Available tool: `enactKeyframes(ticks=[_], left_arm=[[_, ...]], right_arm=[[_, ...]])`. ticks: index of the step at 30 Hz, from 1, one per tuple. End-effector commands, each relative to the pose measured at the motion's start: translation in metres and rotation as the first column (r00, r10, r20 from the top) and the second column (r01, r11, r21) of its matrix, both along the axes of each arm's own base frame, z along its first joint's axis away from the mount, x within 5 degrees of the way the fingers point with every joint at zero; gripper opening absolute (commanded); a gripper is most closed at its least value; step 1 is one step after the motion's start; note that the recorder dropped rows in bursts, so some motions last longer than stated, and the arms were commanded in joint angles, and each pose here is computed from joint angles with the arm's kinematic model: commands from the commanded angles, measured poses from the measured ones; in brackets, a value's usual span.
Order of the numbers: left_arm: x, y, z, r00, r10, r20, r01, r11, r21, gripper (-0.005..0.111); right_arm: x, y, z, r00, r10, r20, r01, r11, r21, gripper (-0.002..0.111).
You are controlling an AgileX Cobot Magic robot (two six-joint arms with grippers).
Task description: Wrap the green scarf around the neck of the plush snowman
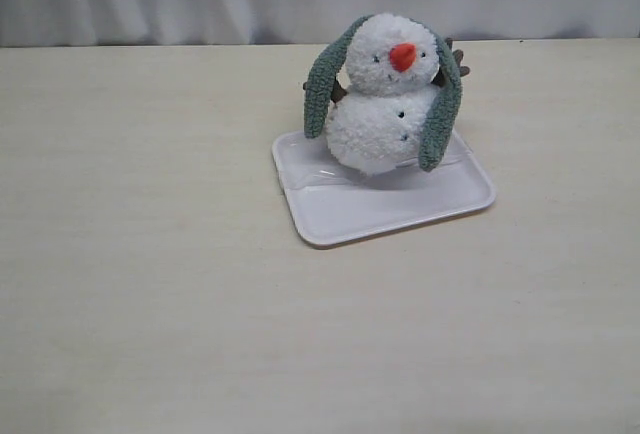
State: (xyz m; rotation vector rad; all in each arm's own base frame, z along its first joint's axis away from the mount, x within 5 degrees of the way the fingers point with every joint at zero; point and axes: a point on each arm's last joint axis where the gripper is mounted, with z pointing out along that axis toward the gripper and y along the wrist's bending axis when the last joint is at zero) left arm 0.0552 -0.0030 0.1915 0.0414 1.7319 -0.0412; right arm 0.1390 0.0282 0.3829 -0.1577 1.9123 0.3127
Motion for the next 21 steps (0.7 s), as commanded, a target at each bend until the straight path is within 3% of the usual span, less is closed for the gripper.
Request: enactKeyframes(ticks=[1,4,7,9,12,15,18,21], left_arm=[[0.001,-0.001,0.019,0.980,0.044,0.193,0.023,0.943,-0.331,0.000],[0.000,0.003,0.027,0.960,0.103,0.262,0.034,0.881,-0.471,0.000],[0.000,0.003,0.029,0.958,0.107,0.266,0.038,0.872,-0.488,0.000],[-0.004,0.001,0.053,0.953,0.079,0.292,0.070,0.882,-0.466,0.000],[0.003,0.000,0.081,0.959,0.073,0.274,0.064,0.885,-0.461,0.000],[0.025,-0.004,0.102,0.985,0.038,0.166,0.039,0.897,-0.440,0.000],[0.055,-0.013,0.113,0.998,-0.038,0.054,0.056,0.918,-0.392,0.000],[0.097,-0.042,0.128,0.978,-0.205,-0.027,0.192,0.948,-0.253,0.000]], right_arm=[[-0.017,0.001,-0.003,0.999,0.030,-0.033,-0.031,0.999,-0.016,0.007],[-0.016,0.002,-0.018,0.993,0.034,-0.112,-0.035,0.999,-0.006,0.009],[-0.015,0.002,-0.025,0.990,0.029,-0.135,-0.030,1.000,-0.004,0.021],[-0.015,0.002,-0.029,0.987,0.024,-0.161,-0.021,1.000,0.017,0.030],[-0.015,0.002,-0.034,0.985,0.022,-0.170,-0.021,1.000,0.009,0.032],[-0.013,0.002,-0.035,0.983,0.025,-0.180,-0.022,1.000,0.018,0.032],[0.000,0.002,-0.043,0.970,0.024,-0.240,-0.019,1.000,0.019,0.032],[0.023,0.004,-0.053,0.959,0.025,-0.282,-0.016,0.999,0.034,0.032]])
